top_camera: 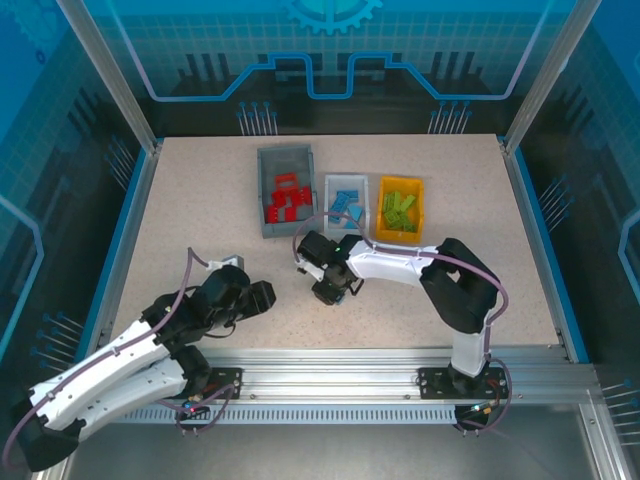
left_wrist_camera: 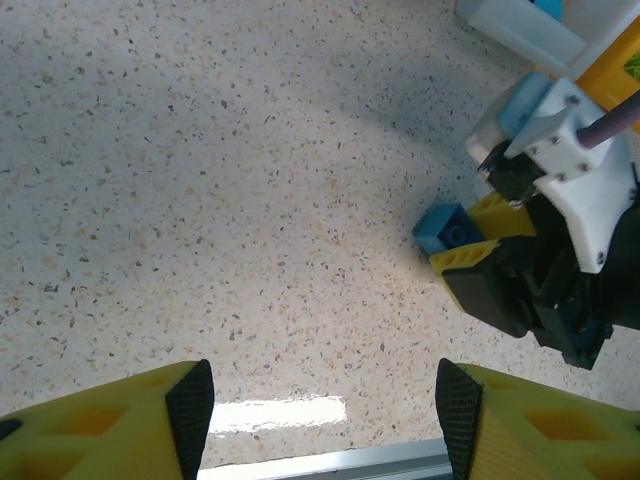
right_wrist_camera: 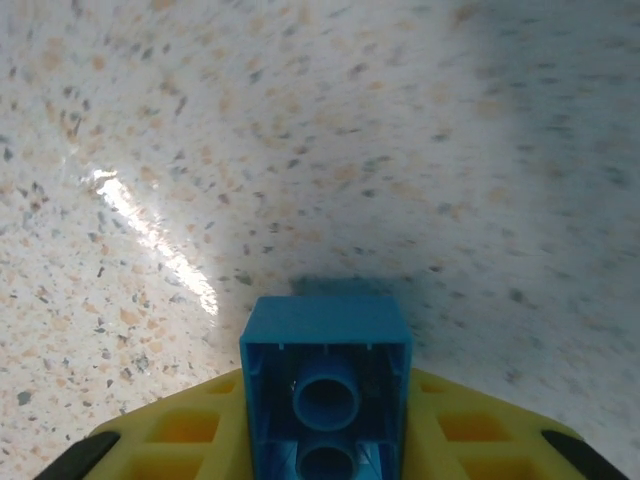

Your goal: Sort the legos into containers by color

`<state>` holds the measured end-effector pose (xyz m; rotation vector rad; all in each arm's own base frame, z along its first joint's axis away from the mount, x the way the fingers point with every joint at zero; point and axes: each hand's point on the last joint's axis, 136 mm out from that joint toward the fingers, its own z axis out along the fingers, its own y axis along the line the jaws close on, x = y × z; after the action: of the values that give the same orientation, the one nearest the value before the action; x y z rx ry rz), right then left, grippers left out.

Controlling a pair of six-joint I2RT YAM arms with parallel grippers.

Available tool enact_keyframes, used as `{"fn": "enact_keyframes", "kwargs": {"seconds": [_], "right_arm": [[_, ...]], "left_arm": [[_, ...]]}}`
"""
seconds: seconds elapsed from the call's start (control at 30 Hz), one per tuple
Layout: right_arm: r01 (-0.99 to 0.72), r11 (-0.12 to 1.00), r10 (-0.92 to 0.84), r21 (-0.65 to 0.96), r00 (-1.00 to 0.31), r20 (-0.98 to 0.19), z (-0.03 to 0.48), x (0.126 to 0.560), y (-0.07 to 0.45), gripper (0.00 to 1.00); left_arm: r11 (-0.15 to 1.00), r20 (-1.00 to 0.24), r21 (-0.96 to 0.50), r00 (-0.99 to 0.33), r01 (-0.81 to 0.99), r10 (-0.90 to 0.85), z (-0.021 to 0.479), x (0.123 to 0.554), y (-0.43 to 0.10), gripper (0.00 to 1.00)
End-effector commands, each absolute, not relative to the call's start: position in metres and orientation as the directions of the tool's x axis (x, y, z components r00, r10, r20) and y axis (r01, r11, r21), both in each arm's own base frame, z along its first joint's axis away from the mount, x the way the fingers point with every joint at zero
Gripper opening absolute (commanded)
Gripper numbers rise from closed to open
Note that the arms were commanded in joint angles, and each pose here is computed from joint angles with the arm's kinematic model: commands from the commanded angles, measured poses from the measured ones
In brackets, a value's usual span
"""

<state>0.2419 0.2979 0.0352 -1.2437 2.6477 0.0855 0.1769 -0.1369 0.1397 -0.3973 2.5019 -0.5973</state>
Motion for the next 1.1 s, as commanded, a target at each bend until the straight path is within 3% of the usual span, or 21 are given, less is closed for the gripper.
{"fn": "enact_keyframes", "kwargs": {"seconds": [0.0,0.17,0.3,0.6,0.73,0.8,0.97,1.07], "right_arm": [[-0.623,0.779,-0.598,-0.071,-0.705,-0.381,0.103,0.284,0.286,0.31],[-0.330,0.938,-0.342,-0.108,-0.825,-0.451,0.140,0.348,0.244,0.31],[-0.122,0.986,-0.160,-0.114,-0.880,-0.447,0.144,0.393,0.221,0.29],[0.094,0.994,0.059,-0.062,-0.907,-0.418,0.125,0.459,0.207,0.28],[0.101,0.994,0.072,-0.052,-0.914,-0.400,0.109,0.473,0.211,0.28],[0.097,0.994,0.067,-0.052,-0.911,-0.406,0.108,0.478,0.214,0.33],[0.086,0.996,0.062,-0.037,-0.904,-0.422,0.114,0.483,0.219,0.55],[0.071,0.997,0.059,-0.010,-0.891,-0.450,0.129,0.480,0.225,0.57]], "left_arm": [[0.858,-0.507,-0.509,-0.785,-0.062,-0.357,0.176,0.194,-0.151,0.64],[0.860,-0.572,-0.510,-0.759,0.033,-0.310,0.206,0.217,-0.174,0.65],[0.855,-0.601,-0.514,-0.743,0.076,-0.295,0.226,0.232,-0.190,0.65],[0.844,-0.587,-0.530,-0.756,0.087,-0.290,0.226,0.235,-0.200,0.66],[0.840,-0.582,-0.537,-0.756,0.082,-0.299,0.224,0.234,-0.199,0.65],[0.839,-0.581,-0.537,-0.757,0.080,-0.300,0.224,0.233,-0.198,0.65],[0.840,-0.576,-0.536,-0.762,0.078,-0.297,0.222,0.231,-0.197,0.65],[0.842,-0.574,-0.534,-0.763,0.073,-0.298,0.219,0.230,-0.196,0.65]]}}
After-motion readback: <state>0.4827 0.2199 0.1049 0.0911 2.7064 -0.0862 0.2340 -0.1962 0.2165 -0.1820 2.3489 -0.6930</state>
